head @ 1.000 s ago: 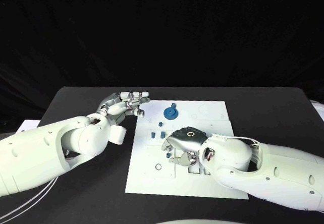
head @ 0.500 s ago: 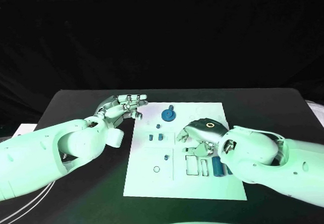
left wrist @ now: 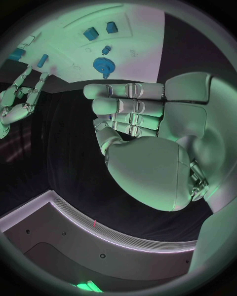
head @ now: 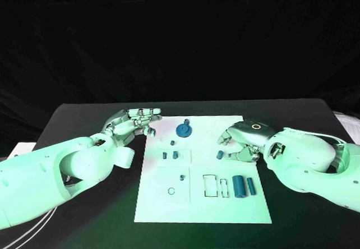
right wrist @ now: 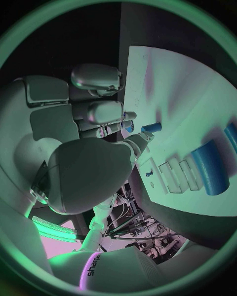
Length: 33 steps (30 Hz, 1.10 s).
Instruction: Assemble the parts on the task board
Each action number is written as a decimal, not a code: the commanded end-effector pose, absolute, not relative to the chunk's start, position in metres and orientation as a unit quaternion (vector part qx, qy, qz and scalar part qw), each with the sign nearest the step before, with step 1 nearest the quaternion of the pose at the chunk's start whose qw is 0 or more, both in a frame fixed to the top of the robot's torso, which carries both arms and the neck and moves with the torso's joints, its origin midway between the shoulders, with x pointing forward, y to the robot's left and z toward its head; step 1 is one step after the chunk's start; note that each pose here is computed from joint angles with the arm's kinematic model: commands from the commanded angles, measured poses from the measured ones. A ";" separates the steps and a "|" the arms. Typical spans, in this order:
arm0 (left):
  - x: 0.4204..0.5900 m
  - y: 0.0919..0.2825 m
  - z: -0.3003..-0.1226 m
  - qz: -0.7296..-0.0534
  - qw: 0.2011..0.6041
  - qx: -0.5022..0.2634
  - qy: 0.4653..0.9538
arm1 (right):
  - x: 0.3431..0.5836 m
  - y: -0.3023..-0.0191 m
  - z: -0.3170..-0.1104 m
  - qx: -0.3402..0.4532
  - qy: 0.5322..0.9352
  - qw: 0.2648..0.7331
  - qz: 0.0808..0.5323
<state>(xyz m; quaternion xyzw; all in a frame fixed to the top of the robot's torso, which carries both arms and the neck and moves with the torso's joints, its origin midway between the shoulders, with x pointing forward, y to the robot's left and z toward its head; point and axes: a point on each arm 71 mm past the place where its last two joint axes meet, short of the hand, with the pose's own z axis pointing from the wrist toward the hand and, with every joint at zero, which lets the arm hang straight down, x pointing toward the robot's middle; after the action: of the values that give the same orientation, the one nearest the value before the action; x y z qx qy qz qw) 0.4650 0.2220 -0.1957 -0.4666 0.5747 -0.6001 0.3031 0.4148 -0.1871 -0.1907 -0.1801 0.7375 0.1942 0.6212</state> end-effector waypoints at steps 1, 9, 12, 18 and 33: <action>0.464 0.219 -0.194 -0.610 0.295 -0.457 0.576 | 0.415 -0.186 -0.195 -0.198 0.744 0.614 0.174; 0.464 0.220 -0.194 -0.610 0.296 -0.457 0.576 | 0.414 -0.179 -0.205 -0.207 0.756 0.594 0.182; 0.464 0.220 -0.195 -0.610 0.296 -0.457 0.576 | 0.414 -0.177 -0.207 -0.207 0.758 0.590 0.186; 0.464 0.220 -0.194 -0.610 0.296 -0.457 0.576 | 0.415 -0.174 -0.210 -0.208 0.760 0.586 0.190; 0.464 0.221 -0.195 -0.609 0.295 -0.457 0.577 | 0.420 -0.171 -0.206 -0.184 0.732 0.623 0.206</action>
<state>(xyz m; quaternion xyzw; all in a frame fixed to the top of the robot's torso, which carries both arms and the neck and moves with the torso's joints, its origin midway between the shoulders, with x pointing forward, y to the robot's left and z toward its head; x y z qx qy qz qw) 0.4649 0.2226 -0.1956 -0.4638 0.5759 -0.6022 0.3011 0.4195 -0.1720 -0.2089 -0.1901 0.7472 0.1987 0.6050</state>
